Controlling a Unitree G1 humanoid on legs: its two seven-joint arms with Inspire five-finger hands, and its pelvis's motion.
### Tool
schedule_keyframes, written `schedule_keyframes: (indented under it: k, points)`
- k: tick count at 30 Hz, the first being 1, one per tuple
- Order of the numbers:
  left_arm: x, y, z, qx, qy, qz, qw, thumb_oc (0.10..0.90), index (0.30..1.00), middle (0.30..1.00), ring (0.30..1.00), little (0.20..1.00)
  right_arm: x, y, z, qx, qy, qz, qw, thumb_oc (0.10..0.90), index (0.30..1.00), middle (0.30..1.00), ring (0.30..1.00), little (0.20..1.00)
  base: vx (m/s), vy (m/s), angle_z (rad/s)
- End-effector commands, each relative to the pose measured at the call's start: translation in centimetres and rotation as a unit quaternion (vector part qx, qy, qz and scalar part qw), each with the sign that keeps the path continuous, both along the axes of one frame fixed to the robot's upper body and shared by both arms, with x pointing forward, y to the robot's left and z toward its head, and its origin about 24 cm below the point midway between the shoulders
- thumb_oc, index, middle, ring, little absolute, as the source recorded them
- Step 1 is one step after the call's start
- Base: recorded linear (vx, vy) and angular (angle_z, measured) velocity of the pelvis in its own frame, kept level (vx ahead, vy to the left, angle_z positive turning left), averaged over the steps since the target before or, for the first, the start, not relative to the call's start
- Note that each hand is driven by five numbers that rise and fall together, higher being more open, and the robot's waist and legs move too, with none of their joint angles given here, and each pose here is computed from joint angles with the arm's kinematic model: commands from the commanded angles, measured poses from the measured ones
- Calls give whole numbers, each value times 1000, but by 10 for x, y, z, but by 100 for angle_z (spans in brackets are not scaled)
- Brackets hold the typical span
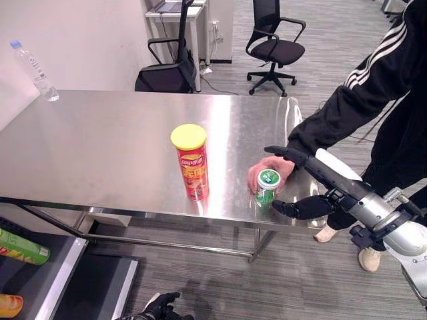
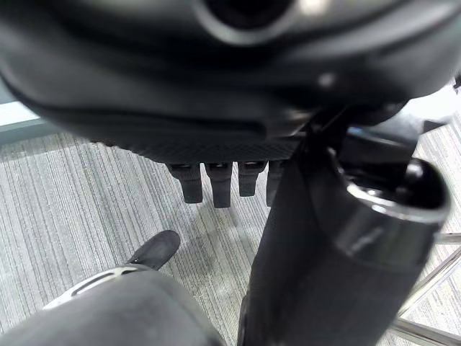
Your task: Put the goods on the table back onto the shelves and tidy them up.
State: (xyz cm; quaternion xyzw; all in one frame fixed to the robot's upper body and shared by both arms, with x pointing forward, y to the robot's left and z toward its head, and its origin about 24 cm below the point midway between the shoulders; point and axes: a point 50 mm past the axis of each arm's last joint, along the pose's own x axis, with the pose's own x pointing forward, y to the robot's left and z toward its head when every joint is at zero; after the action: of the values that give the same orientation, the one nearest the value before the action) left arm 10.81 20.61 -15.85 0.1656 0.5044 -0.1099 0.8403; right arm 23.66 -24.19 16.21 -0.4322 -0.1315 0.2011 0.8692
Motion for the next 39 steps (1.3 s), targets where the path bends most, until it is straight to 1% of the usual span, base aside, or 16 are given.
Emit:
schedule_keyframes:
  k: [1,7,14,21,31,39]
  points:
    - [-17,-24,-9,-33,40,-25,998,800,900,900,900,900,0,9,43,28,-117,23,992,800,900,900,900,900,0,0,0]
    - [-20,-23,-10,-33,47,-14,998,800,900,900,900,900,0,5,42,32,-124,6,992,800,900,900,900,900,0,0,0]
    - [-19,-26,-10,-36,45,-17,998,800,900,900,900,900,-1,2,40,64,-139,-12,988,800,900,900,900,900,5,1,0]
    - [-24,-27,-11,-36,52,-9,998,800,900,900,900,900,-4,-16,38,67,-164,-74,981,800,900,900,900,900,20,9,0]
    - [-29,-29,-13,-38,59,-10,997,800,900,900,900,900,-9,-28,40,54,-185,-113,975,800,900,900,900,900,5,6,1]
    - [-27,-29,-12,-33,57,-16,998,800,900,900,900,900,-13,-36,38,59,-193,-141,969,800,900,900,900,900,5,8,1]
